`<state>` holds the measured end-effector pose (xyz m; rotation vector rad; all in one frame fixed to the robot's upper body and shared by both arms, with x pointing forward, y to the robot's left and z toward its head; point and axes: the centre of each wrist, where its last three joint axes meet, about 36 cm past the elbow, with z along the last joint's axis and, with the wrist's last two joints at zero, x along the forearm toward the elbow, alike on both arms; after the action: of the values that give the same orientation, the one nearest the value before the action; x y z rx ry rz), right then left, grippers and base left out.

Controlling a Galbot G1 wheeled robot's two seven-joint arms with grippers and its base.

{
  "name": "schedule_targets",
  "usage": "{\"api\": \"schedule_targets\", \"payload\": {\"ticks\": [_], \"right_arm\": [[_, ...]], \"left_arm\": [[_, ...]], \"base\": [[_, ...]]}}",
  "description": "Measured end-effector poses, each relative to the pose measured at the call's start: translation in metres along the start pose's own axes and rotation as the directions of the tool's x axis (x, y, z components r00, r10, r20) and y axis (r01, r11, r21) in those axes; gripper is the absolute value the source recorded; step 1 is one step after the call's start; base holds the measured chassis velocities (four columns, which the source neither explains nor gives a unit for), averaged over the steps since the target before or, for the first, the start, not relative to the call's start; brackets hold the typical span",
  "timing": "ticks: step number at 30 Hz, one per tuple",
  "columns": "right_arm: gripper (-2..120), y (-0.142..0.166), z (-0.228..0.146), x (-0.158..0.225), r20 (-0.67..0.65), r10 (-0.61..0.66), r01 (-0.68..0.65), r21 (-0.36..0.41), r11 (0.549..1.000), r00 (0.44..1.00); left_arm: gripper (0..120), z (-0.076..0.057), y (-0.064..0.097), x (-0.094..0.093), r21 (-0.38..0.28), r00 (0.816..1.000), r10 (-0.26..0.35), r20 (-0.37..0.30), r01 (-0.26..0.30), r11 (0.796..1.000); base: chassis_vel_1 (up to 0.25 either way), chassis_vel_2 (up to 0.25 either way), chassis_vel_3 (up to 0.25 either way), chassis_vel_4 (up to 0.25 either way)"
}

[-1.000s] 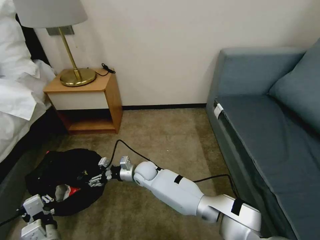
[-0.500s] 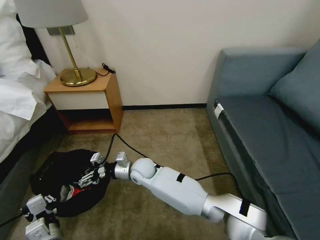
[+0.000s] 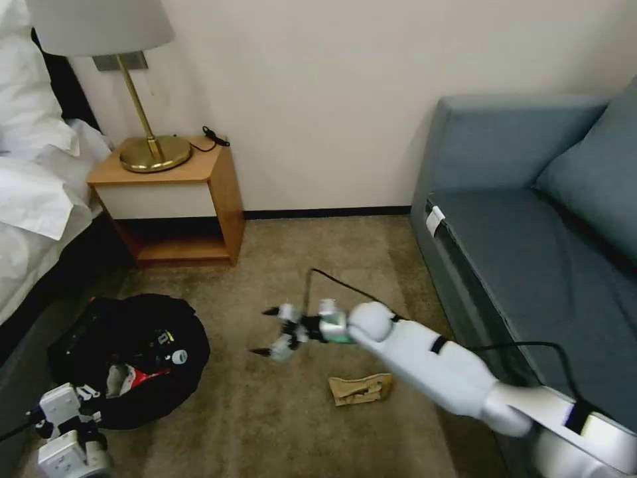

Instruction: Pick up the trash bin, then pick up the garbage on the floor and place it into the trash bin.

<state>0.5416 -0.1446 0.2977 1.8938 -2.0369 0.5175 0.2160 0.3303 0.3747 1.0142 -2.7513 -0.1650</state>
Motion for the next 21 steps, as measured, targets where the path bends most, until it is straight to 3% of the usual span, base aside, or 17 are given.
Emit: {"api": "schedule_targets", "payload": {"ticks": [4,21], "right_arm": [[100,0.009,0.024,0.018,-0.063,-0.015,0.017,0.026,1.000,0.998],[100,0.053,0.084,0.064,-0.183,-0.131,0.128,-0.033,0.991,0.974]], "left_arm": [[1,0.001,0.001,-0.001,0.003,1.000,0.001,-0.002,-0.001,1.000],[1,0.005,0.002,0.007,0.015,1.000,-0.004,-0.004,0.004,1.000]], "base": [[0.000,0.000,0.000,0.000],[0.000,0.000,0.000,0.000]]}}
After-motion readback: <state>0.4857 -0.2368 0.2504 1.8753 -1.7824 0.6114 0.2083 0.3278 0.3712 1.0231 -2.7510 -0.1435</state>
